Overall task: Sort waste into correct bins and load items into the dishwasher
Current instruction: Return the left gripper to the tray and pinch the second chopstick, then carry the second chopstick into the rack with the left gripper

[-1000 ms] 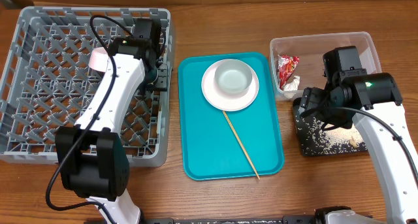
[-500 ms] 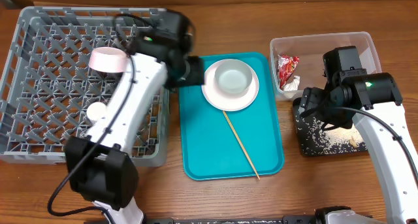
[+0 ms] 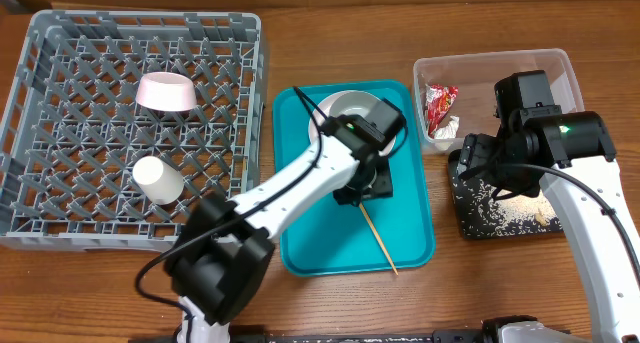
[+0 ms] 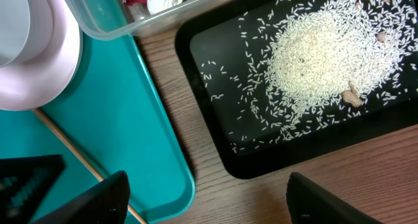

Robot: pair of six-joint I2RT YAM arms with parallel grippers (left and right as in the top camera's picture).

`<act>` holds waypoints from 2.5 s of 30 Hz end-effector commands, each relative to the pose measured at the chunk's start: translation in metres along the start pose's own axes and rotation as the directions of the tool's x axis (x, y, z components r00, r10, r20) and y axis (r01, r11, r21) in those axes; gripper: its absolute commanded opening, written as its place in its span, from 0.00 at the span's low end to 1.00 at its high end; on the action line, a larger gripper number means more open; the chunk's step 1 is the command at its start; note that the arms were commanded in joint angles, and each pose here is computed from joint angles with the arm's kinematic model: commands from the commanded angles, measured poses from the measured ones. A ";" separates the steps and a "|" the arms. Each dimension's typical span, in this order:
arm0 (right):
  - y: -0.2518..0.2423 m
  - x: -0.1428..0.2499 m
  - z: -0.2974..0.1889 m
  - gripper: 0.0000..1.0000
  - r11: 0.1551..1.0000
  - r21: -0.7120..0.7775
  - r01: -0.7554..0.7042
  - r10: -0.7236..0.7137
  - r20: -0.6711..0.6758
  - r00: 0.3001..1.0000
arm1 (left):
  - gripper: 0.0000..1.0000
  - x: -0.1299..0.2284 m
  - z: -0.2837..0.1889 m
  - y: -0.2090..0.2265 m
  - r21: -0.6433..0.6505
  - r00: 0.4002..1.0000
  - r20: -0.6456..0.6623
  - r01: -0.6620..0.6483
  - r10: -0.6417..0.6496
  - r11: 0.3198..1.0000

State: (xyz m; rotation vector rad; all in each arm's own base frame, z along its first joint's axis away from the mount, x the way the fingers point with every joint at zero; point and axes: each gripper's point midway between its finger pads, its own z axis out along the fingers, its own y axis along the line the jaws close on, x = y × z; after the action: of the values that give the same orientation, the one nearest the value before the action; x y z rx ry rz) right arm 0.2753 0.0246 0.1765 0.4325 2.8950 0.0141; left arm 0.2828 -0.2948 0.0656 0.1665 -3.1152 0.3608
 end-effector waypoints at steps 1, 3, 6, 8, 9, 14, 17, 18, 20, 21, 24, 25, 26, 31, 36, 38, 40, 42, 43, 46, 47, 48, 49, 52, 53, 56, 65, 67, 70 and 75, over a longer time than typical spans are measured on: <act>0.000 -0.004 -0.005 0.79 1.000 -0.001 -0.003 0.003 0.023 1.000 | 0.55 0.017 0.031 0.006 -0.084 0.997 -0.049 0.058 -0.063 0.995; 0.000 -0.004 -0.005 0.79 1.000 -0.001 -0.003 0.003 0.023 1.000 | 0.54 0.022 0.044 0.008 -0.109 0.995 -0.067 0.063 -0.071 0.992; 0.000 -0.004 -0.005 0.79 1.000 -0.001 -0.003 0.003 0.023 1.000 | 0.50 0.027 0.062 0.014 -0.147 0.992 -0.092 0.073 -0.087 0.986; 0.000 -0.004 -0.005 0.79 1.000 -0.001 -0.003 0.003 0.023 1.000 | 0.45 0.029 0.071 0.018 -0.168 0.990 -0.107 0.075 -0.094 0.983; 0.000 -0.004 -0.005 0.79 1.000 -0.001 -0.003 0.003 0.023 1.000 | 0.44 0.030 0.074 0.020 -0.175 0.989 -0.113 0.075 -0.095 0.982; 0.000 -0.004 -0.005 0.79 1.000 -0.001 -0.003 0.003 0.023 1.000 | 0.11 0.031 0.078 0.023 -0.189 0.987 -0.122 0.077 -0.101 0.979; -0.001 -0.004 -0.005 0.79 1.000 0.001 -0.003 0.003 0.023 1.000 | 0.04 0.030 0.076 0.024 -0.190 0.987 -0.121 0.081 -0.106 0.978; -0.001 -0.004 -0.005 0.79 1.000 0.002 -0.003 0.003 0.024 1.000 | 0.04 0.029 0.074 0.025 -0.191 0.987 -0.122 0.084 -0.108 0.978; -0.001 -0.004 -0.005 0.79 1.000 0.002 -0.003 0.003 0.024 1.000 | 0.04 0.028 0.069 0.027 -0.193 0.986 -0.118 0.090 -0.114 0.977; -0.001 -0.004 -0.005 0.79 1.000 0.002 -0.003 0.003 0.024 1.000 | 0.04 0.026 0.064 0.028 -0.191 0.987 -0.115 0.091 -0.114 0.977; -0.001 -0.004 -0.005 0.79 1.000 0.002 -0.003 0.003 0.024 1.000 | 0.04 0.016 0.044 0.033 -0.178 0.991 -0.081 0.094 -0.110 0.979; -0.001 -0.004 -0.005 0.79 1.000 0.002 -0.003 0.003 0.024 1.000 | 0.04 0.009 0.030 0.036 -0.177 0.993 -0.042 0.099 -0.108 0.979; -0.001 -0.004 -0.005 0.79 1.000 0.002 -0.001 0.001 0.024 1.000 | 0.04 0.004 0.019 0.037 -0.175 0.994 -0.012 0.103 -0.106 0.979; -0.001 -0.004 -0.005 0.79 1.000 0.002 0.000 -0.001 0.024 1.000 | 0.04 -0.021 -0.041 0.048 -0.167 0.985 0.168 0.064 -0.036 0.984; -0.001 -0.004 -0.005 0.79 1.000 0.002 0.000 0.000 0.024 1.000 | 0.04 -0.055 -0.106 0.072 -0.205 0.930 0.354 -0.022 0.096 0.978; -0.001 -0.004 -0.005 0.79 1.000 0.002 0.000 0.000 0.024 1.000 | 0.04 -0.068 -0.125 0.086 -0.215 0.911 0.397 -0.027 0.112 0.976; -0.001 -0.004 -0.005 0.79 1.000 0.002 0.000 0.000 0.024 1.000 | 0.04 -0.083 -0.141 0.101 -0.229 0.893 0.428 -0.043 0.140 0.972; -0.001 -0.004 -0.005 0.79 1.000 0.002 0.000 0.000 0.024 1.000 | 0.04 -0.099 -0.154 0.122 -0.256 0.879 0.445 -0.060 0.173 0.965; -0.001 -0.004 -0.005 0.79 1.000 0.002 0.000 0.000 0.024 1.000 | 0.04 -0.110 -0.161 0.137 -0.281 0.870 0.450 -0.075 0.200 0.957; -0.001 -0.004 -0.005 0.79 1.000 0.002 0.000 0.000 0.024 1.000 | 0.04 -0.128 -0.169 0.167 -0.324 0.860 0.444 -0.106 0.250 0.940; -0.001 -0.004 -0.005 0.79 1.000 0.002 0.000 0.000 0.024 1.000 | 0.04 -0.133 -0.170 0.174 -0.327 0.858 0.437 -0.128 0.270 0.936; -0.001 -0.004 -0.005 0.79 1.000 0.002 0.000 0.000 0.024 1.000 | 0.04 -0.136 -0.172 0.180 -0.323 0.855 0.431 -0.152 0.288 0.934; -0.001 -0.004 -0.005 0.79 1.000 0.002 0.000 0.000 0.024 1.000 | 0.04 -0.139 -0.173 0.183 -0.317 0.850 0.426 -0.182 0.311 0.931; -0.001 -0.004 -0.005 0.79 1.000 0.002 0.000 0.000 0.024 1.000 | 0.04 -0.146 -0.177 0.195 -0.306 0.839 0.428 -0.215 0.336 0.927; -0.001 -0.004 -0.005 0.79 1.000 0.002 0.000 0.000 0.024 1.000 | 0.04 -0.148 -0.177 0.198 -0.298 0.839 0.429 -0.219 0.335 0.929; -0.001 -0.004 -0.005 0.79 1.000 0.001 0.000 0.000 0.024 1.000 | 0.04 -0.150 -0.174 0.204 -0.280 0.845 0.419 -0.227 0.331 0.933; -0.001 -0.004 -0.005 0.79 1.000 0.002 0.000 0.000 0.023 1.000 | 0.04 -0.156 -0.127 0.213 -0.274 0.899 0.311 -0.226 0.309 0.935; -0.001 -0.004 -0.005 0.79 1.000 0.002 0.000 0.000 0.023 1.000 | 0.04 -0.156 -0.114 0.216 -0.273 0.911 0.280 -0.225 0.302 0.935; -0.001 -0.004 -0.005 0.79 1.000 0.001 0.000 0.000 0.024 1.000 | 0.06 -0.158 -0.098 0.219 -0.273 0.922 0.247 -0.227 0.296 0.935; -0.001 -0.004 -0.005 0.79 1.000 0.001 0.000 0.000 0.024 1.000 | 0.26 -0.160 -0.084 0.222 -0.273 0.931 0.220 -0.228 0.291 0.935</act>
State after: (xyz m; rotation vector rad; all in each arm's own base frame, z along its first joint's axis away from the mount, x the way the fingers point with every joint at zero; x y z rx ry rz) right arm 0.2753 0.0246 0.1765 0.4325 2.8949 0.0135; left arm 0.4121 -0.0408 0.0992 -0.2066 -3.4118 -0.0753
